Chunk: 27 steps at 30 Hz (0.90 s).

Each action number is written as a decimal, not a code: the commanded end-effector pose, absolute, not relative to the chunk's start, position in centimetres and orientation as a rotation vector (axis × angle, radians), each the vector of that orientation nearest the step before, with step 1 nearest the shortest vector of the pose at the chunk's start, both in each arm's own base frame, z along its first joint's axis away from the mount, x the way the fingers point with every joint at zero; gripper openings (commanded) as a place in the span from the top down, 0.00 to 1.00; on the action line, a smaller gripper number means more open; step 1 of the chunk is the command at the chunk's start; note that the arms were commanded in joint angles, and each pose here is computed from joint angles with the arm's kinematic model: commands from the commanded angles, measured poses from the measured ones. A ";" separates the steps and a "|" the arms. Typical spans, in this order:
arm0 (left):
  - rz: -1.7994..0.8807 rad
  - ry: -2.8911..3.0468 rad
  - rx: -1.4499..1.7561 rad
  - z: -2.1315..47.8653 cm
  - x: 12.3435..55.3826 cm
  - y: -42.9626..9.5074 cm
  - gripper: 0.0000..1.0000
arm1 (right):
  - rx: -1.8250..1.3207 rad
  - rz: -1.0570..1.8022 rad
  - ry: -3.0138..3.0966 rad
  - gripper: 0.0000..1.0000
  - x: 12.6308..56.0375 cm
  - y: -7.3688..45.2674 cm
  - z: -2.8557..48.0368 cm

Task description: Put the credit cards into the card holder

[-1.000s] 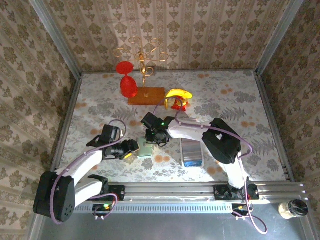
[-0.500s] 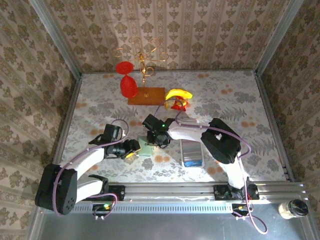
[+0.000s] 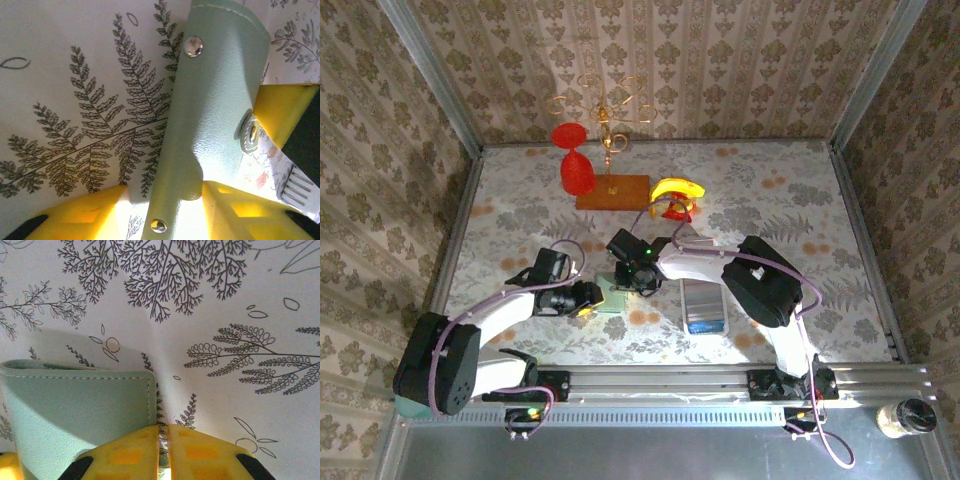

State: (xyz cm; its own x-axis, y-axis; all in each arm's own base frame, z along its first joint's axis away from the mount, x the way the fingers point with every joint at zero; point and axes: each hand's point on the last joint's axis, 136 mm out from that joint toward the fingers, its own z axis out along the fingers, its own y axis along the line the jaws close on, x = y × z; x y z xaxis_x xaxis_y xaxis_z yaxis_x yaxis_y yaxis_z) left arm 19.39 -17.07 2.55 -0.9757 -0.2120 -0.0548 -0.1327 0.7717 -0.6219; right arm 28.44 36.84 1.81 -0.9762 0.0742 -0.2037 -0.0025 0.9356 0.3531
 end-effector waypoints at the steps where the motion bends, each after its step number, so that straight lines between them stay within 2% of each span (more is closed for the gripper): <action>1: -1.053 2.804 -0.228 3.3 20.0 -18.4 0.64 | 0.088 0.464 2.923 0.86 27.7 35.4 0.3; 6: -1.089 2.753 -0.206 4.6 20.7 -18.9 0.80 | 0.088 0.507 2.908 0.86 27.8 35.9 0.6; 9: -1.128 2.716 -0.179 5.6 21.1 -19.4 0.84 | 0.101 0.538 2.894 0.86 28.0 36.2 0.8; 13: -1.112 2.695 -0.142 6.6 21.5 -19.4 0.85 | 0.127 0.577 2.859 0.84 28.5 36.1 1.5; 18: -1.078 2.661 -0.079 7.9 21.7 -19.2 0.92 | 0.130 0.641 2.780 0.78 29.3 36.0 4.2; 22: -0.929 2.658 0.097 9.7 22.2 -18.2 1.00 | 0.119 0.694 2.699 0.66 30.0 35.8 6.6; 24: -0.852 2.662 0.079 10.1 22.7 -17.4 1.00 | 0.107 0.740 2.661 0.63 30.1 36.1 8.0; 27: -0.886 2.614 0.103 11.4 23.1 -17.9 1.00 | 0.098 0.788 2.610 0.59 30.0 36.0 10.4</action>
